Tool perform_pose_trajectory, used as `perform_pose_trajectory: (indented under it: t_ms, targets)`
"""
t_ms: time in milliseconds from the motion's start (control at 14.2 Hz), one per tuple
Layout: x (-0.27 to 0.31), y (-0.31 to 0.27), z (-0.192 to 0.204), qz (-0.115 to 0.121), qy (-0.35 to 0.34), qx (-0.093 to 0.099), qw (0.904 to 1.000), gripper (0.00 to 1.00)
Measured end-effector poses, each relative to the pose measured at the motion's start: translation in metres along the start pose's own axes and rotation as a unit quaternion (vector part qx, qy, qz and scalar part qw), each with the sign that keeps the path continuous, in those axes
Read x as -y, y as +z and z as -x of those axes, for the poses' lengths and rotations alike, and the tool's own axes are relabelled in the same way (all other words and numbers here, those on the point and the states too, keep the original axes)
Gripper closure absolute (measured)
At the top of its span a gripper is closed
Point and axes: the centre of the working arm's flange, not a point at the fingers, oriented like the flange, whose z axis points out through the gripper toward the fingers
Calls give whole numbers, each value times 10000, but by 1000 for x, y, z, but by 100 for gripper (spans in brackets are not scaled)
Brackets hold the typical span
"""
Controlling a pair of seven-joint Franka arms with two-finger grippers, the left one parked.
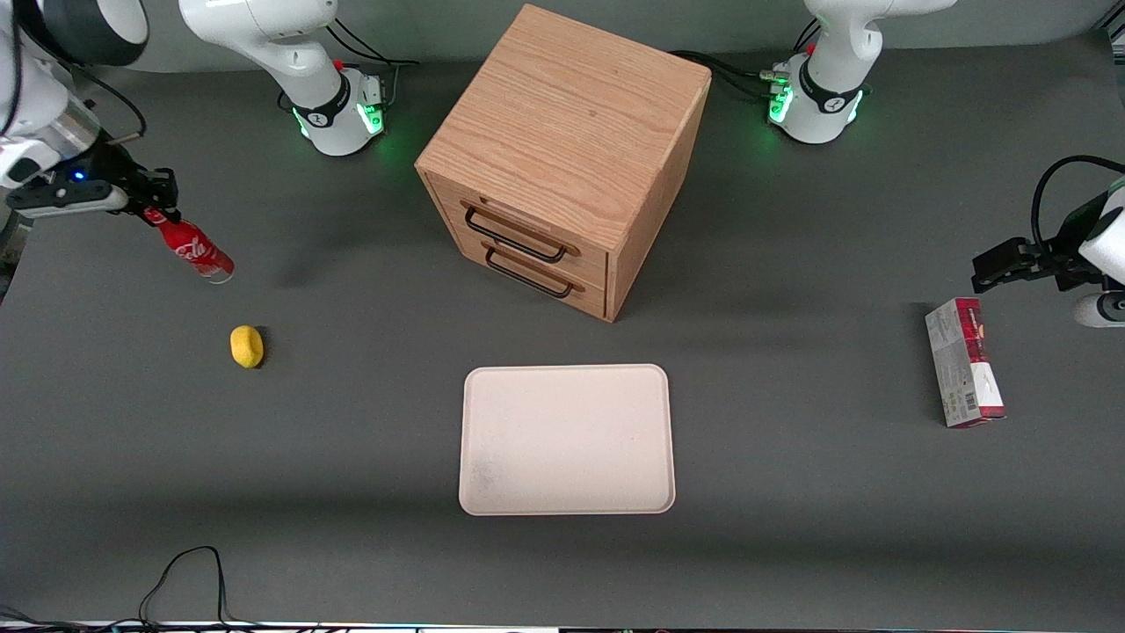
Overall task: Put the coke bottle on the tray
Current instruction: 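Close the right gripper on the bottle and lift it, then carry the bottle over the cream tray and lower it onto the tray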
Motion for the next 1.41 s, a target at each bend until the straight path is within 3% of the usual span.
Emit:
perform_pose_trajectory:
  t_ms: [141,492,773,1054,1195,1405]
  targets:
    - [-2,-35,-14,28,7,-43,10000,69]
    - [-10,-102,-51,12,146,171,9997,69]
    - [-8,-116,-66,-209,226,470,9984,69]
    - [-2,-113,-85,-296,214,586,9976,69]
    - [24,-112,-120,-411,24,535,9977,69]
    - [96,-115,-201,-305,-433,435,9976,69]
